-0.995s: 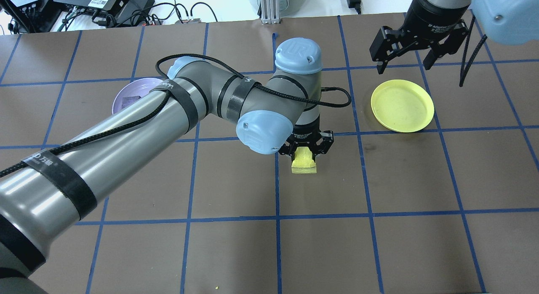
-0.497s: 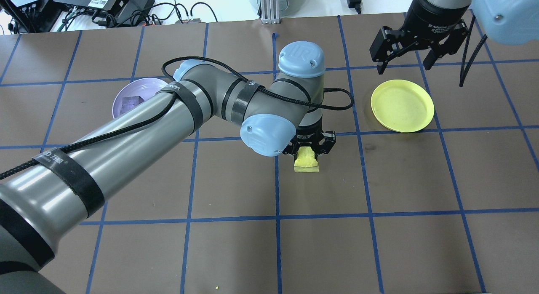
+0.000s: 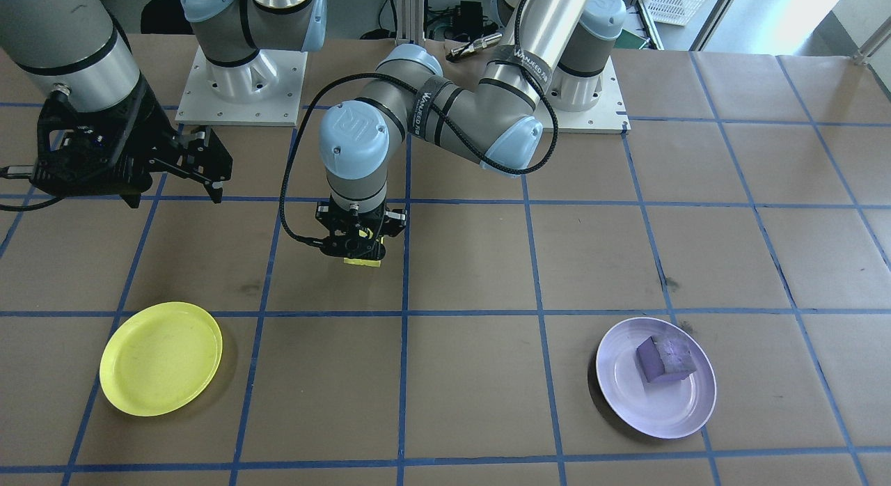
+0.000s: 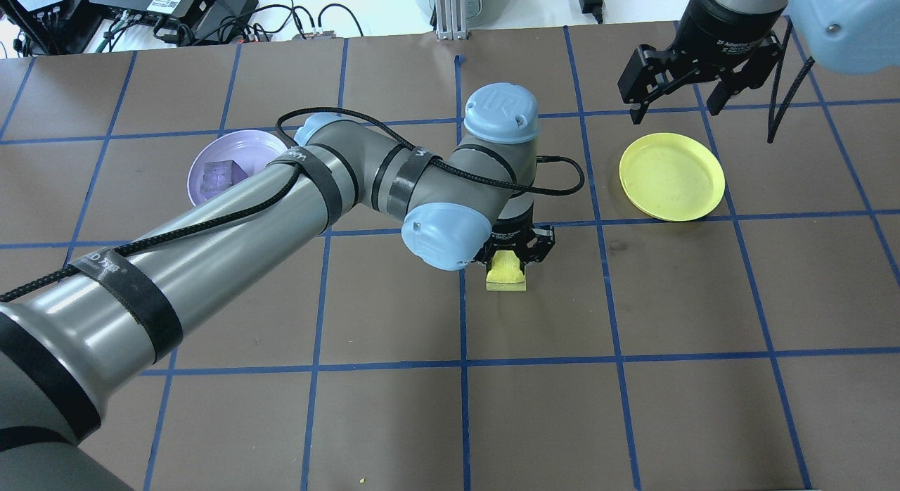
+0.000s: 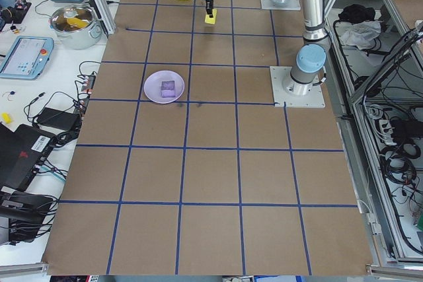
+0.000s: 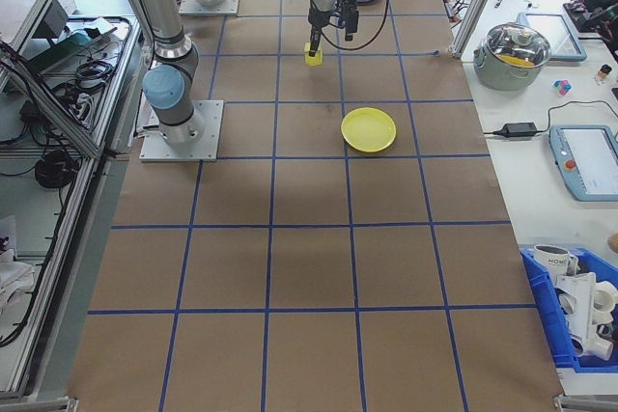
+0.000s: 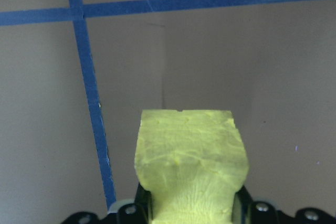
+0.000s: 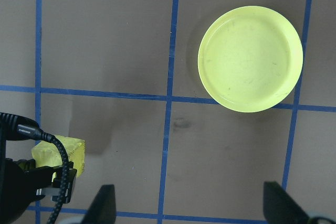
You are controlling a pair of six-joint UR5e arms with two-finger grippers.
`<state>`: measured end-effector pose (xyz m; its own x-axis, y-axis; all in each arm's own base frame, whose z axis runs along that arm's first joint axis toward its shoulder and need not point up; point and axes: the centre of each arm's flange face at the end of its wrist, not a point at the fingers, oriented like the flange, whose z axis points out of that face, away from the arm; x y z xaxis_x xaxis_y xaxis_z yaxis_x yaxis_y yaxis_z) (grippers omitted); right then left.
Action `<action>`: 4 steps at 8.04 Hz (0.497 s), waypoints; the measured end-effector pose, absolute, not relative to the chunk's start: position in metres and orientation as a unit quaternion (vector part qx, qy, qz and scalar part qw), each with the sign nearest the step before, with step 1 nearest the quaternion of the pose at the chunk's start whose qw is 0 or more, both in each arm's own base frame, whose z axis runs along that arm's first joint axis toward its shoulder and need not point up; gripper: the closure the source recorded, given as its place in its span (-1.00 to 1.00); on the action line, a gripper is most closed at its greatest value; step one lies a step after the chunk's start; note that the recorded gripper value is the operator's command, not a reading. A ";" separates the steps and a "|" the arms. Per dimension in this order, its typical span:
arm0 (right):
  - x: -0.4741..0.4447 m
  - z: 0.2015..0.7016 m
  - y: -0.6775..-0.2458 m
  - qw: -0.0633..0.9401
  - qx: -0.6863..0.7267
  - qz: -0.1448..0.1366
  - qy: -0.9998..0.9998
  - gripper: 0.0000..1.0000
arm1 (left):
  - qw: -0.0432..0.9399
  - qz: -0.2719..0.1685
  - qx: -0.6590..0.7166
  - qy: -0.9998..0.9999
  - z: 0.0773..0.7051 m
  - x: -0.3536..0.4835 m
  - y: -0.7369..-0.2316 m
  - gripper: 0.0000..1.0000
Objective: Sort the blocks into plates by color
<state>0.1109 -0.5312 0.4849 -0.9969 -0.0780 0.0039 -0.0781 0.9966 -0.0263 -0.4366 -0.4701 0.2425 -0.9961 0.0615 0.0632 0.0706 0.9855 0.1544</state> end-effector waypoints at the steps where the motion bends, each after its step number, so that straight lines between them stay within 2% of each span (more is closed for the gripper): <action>1: 0.111 0.485 -0.531 0.001 0.041 0.014 -0.999 -1.00 | 0.025 -0.079 -0.033 -0.996 0.237 -0.435 -0.469 0.25; 2: 0.111 0.485 -0.531 0.001 0.042 0.014 -0.999 -1.00 | 0.022 -0.082 -0.032 -0.996 0.230 -0.434 -0.468 -0.10; 3: 0.111 0.485 -0.531 0.001 0.042 0.014 -0.999 -1.00 | 0.020 -0.084 -0.032 -0.996 0.224 -0.434 -0.468 -0.61; 4: 0.111 0.485 -0.531 0.002 0.042 0.014 -0.999 -1.00 | 0.017 -0.079 -0.031 -0.996 0.219 -0.434 -0.468 -0.77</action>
<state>0.1108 -0.5313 0.4852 -0.9964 -0.0841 0.0042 -0.0842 0.9961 -0.0278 -0.4339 -0.4679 0.2186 -0.9975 0.0592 0.0397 0.0647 0.9857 0.1557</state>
